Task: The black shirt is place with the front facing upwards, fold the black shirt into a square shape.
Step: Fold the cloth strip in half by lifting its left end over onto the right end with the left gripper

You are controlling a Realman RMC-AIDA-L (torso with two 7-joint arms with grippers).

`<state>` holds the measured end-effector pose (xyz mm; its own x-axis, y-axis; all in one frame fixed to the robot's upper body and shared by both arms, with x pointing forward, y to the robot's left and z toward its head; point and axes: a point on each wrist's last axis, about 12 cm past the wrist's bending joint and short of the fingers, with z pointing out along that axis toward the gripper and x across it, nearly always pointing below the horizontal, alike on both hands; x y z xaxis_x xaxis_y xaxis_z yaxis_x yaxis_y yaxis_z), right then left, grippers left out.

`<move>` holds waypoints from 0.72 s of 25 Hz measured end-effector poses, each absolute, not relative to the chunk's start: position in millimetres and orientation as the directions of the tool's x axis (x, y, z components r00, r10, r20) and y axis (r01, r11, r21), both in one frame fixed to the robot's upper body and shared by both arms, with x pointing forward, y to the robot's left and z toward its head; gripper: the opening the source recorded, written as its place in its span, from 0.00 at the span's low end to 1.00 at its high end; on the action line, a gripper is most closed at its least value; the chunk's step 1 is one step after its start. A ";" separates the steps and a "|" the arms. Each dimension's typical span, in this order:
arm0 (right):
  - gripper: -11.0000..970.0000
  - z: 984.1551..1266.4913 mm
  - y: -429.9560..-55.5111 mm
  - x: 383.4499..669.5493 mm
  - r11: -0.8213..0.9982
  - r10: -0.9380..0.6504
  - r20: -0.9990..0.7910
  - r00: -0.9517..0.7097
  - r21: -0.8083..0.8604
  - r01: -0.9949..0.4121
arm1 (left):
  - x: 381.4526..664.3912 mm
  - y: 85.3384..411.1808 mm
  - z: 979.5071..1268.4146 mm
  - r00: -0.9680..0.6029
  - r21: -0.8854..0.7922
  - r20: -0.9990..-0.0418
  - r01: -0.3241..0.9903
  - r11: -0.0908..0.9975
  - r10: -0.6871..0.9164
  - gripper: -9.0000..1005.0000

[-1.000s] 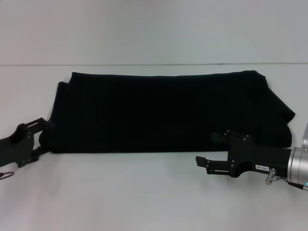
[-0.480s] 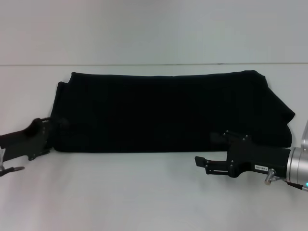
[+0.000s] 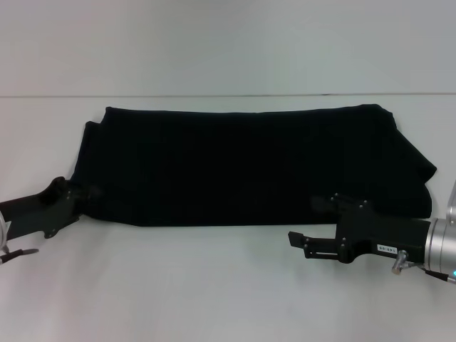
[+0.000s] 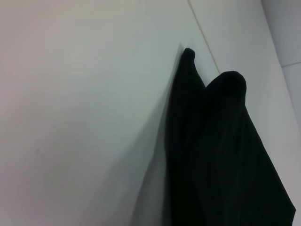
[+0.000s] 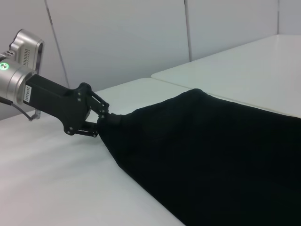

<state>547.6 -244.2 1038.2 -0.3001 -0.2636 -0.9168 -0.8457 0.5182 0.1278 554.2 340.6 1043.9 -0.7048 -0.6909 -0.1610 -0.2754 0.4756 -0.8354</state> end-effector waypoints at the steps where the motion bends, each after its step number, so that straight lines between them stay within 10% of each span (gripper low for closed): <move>1: 0.98 1038.2 -244.2 547.6 0.518 -0.264 -0.917 -0.300 0.128 -0.846 | 554.2 340.6 1043.9 -0.705 -0.835 -0.161 -0.275 0.476 -0.691 0.45; 12: 0.98 1039.8 -242.8 549.3 0.515 -0.262 -0.919 -0.295 0.125 -0.848 | 549.3 345.4 1038.8 -0.656 -0.847 -0.200 -0.258 0.466 -0.728 0.05; 18: 0.98 1042.0 -243.6 550.8 0.528 -0.235 -0.926 -0.295 0.133 -0.838 | 541.0 357.6 1038.8 -0.596 -0.866 -0.241 -0.224 0.446 -0.766 0.05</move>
<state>550.8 -243.6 1042.0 -0.2952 -0.2349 -0.9261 -0.8384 0.5284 0.1333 541.0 357.6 1038.8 -0.5962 -0.7659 -0.2406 -0.2238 0.4464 -0.8664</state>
